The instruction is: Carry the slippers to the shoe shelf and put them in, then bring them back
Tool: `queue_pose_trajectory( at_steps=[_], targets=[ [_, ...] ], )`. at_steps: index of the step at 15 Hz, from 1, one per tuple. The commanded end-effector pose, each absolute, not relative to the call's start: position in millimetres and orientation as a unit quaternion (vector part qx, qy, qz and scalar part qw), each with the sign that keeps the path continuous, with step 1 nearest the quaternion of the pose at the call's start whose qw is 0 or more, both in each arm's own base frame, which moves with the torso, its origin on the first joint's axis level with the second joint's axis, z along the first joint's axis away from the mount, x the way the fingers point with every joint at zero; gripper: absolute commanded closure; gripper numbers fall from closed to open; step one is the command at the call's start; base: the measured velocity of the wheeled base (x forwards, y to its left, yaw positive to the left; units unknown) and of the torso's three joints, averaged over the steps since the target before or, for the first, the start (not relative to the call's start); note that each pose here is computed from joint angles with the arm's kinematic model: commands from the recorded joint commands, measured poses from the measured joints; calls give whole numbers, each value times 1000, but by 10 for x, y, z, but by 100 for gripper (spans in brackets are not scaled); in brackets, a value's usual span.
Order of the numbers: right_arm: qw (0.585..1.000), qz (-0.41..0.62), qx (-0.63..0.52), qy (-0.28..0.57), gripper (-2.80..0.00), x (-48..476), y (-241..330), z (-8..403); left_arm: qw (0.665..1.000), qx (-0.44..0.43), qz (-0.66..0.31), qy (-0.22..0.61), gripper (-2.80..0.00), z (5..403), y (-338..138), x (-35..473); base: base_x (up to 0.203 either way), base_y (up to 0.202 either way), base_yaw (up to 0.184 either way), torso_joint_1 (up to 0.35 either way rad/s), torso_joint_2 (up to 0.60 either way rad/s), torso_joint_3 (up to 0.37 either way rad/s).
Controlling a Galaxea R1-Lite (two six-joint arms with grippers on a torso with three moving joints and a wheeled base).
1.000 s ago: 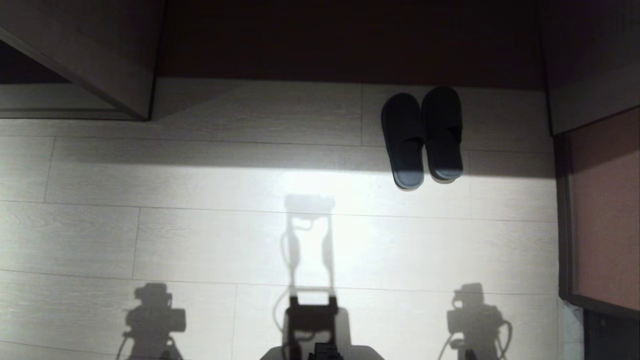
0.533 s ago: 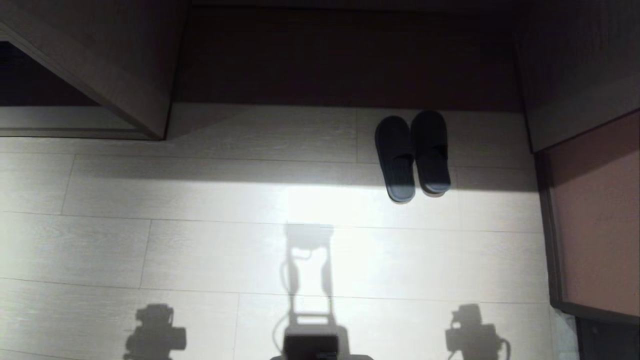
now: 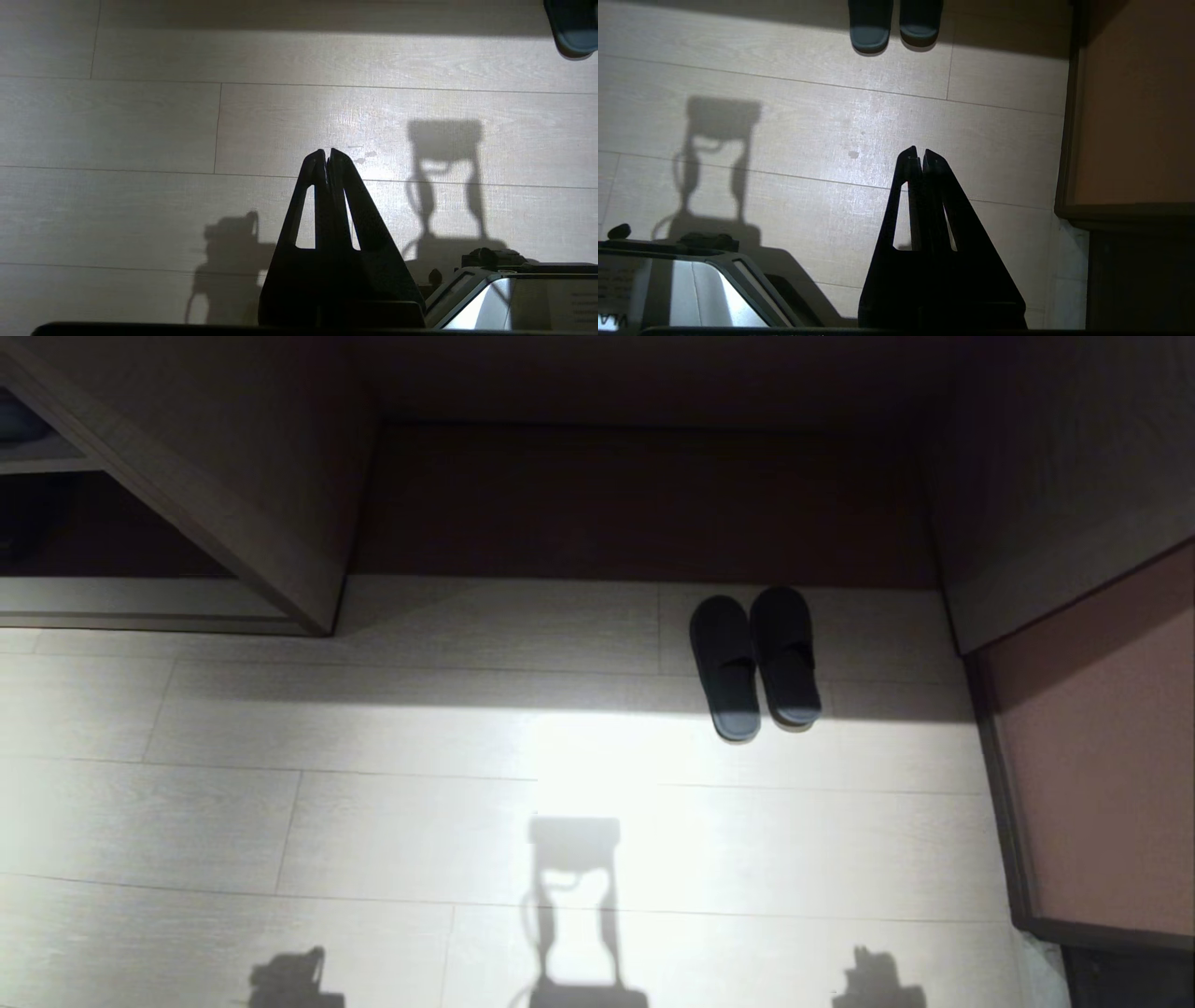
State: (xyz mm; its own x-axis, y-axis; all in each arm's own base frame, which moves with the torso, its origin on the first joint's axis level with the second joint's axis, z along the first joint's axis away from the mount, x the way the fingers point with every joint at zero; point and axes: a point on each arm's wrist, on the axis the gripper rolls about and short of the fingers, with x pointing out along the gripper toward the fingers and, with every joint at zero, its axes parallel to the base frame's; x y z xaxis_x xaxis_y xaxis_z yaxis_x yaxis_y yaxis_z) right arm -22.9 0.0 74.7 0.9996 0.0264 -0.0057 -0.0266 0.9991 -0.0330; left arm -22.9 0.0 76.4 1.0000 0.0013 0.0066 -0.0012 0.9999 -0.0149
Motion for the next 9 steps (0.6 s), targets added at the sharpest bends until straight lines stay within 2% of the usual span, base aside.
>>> queue_pose_trajectory(
  at_steps=[1, 9],
  targets=[
    [1000, 14, -17, 3, 0, -228, 0, 743, 1000, -8, 1, -3, 0, 766, 0, -228, 0, 0, 0, 2, 2, 205],
    [1000, 14, -17, 4, 0, -228, 0, 743, 1000, -8, 1, -3, 0, 766, 0, -228, 0, 0, 0, 4, 1, 202]
  ],
)
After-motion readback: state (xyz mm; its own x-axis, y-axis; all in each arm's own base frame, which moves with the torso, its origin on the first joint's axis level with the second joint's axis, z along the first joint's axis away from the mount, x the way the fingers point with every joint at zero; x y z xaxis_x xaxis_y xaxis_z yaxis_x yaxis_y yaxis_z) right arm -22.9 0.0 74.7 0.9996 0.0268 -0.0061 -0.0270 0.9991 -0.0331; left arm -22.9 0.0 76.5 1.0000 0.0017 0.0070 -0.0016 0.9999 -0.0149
